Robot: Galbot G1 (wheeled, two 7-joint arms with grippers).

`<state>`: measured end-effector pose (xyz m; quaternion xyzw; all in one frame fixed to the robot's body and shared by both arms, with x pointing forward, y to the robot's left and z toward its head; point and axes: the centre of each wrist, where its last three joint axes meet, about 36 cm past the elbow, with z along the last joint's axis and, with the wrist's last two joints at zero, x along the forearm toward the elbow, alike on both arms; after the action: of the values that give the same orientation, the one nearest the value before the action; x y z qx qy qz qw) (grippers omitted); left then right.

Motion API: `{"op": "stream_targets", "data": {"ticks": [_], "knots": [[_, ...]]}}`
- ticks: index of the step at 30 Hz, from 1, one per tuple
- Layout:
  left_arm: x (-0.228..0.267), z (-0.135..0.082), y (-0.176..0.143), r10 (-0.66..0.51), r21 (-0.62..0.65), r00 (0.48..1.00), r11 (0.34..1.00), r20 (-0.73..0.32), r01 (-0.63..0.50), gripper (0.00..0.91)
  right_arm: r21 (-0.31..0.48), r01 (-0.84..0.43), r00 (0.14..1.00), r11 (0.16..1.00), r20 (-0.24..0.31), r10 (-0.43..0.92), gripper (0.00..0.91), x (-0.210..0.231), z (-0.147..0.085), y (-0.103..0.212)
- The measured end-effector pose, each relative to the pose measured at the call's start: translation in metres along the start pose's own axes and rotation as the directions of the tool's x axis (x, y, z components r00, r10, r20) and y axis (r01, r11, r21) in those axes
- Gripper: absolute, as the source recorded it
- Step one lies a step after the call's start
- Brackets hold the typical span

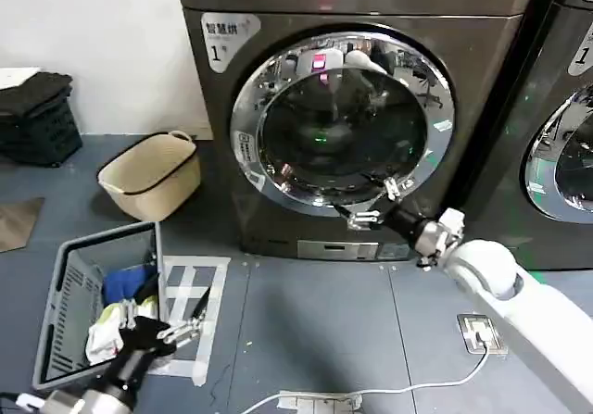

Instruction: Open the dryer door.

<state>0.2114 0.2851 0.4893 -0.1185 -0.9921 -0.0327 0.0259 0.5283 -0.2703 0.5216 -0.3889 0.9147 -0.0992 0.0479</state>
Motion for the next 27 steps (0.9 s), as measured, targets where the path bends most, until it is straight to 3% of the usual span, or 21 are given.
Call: {"op": "stream_targets", "data": {"ticks": [27], "knots": [[0.001, 0.001, -0.001, -0.009, 0.010, 1.000, 1.000, 0.006, 0.009, 0.907, -0.002, 0.057, 0.998, 0.998, -0.025, -0.057, 0.907, -0.095, -0.008, 0.014]]}}
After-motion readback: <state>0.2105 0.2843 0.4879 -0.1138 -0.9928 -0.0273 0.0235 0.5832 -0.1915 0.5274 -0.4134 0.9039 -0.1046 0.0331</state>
